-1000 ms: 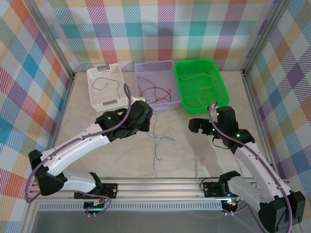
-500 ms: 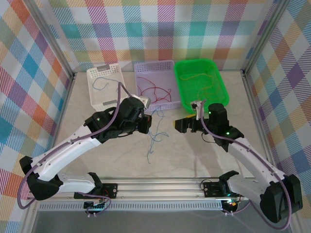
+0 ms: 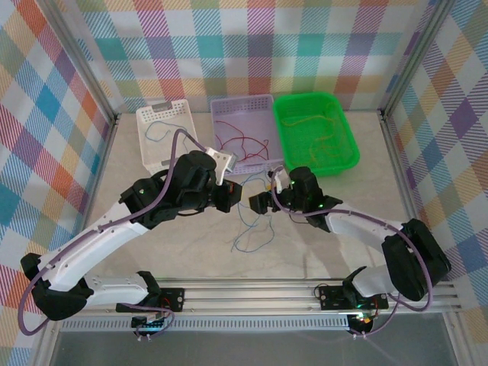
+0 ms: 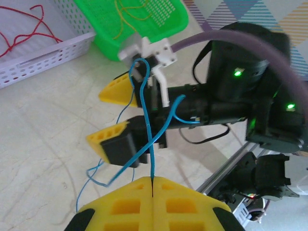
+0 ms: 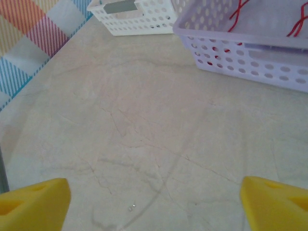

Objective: Untangle the cables

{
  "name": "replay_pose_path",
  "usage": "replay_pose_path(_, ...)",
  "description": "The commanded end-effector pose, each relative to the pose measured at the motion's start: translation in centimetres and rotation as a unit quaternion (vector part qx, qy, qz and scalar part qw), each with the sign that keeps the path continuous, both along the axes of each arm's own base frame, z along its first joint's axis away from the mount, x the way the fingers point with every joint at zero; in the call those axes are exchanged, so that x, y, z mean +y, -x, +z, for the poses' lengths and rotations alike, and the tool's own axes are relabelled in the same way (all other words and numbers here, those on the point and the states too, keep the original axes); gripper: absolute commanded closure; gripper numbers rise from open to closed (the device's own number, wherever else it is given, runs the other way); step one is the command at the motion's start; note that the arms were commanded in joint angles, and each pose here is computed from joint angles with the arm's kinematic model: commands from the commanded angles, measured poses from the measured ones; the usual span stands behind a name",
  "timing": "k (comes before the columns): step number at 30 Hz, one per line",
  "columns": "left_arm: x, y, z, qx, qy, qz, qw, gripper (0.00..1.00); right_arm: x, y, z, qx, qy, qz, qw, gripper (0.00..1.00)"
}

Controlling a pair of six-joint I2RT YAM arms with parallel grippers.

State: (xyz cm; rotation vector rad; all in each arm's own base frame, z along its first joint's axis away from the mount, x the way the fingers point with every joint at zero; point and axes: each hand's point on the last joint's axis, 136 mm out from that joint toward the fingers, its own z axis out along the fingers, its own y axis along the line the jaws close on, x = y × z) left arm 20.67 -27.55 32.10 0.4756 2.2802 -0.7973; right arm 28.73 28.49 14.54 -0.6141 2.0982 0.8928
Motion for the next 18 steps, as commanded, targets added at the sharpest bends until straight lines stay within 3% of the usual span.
replay_pose_path(1, 0.3, 0.3, 1.0, -0.008, 0.017, -0.005, 1.000, 1.00, -1.0, -2.8, 1.8, -0.054, 0.014, -0.068, 0.996, 0.46)
replay_pose_path(4, 1.3, 0.1, 0.4, -0.015, -0.006, 0.007, 1.000, 1.00, -3.7, -3.7, 1.9, -0.055, 0.065, -0.135, 0.987, 0.90)
replay_pose_path(5, 1.7, 0.0, 0.1, -0.016, -0.017, 0.013, 1.000, 1.00, -4.5, -3.8, 2.0, -0.057, 0.079, -0.149, 0.984, 1.00)
replay_pose_path(9, 2.9, -0.3, -1.5, -0.019, -0.051, 0.028, 0.998, 0.93, -8.5, -3.6, 3.1, -0.068, 0.115, -0.217, 0.967, 1.00)
replay_pose_path(18, 4.4, -1.1, -3.8, -0.014, -0.086, 0.049, 0.995, 0.65, -14.7, -1.8, 9.3, -0.084, 0.074, -0.289, 0.951, 1.00)
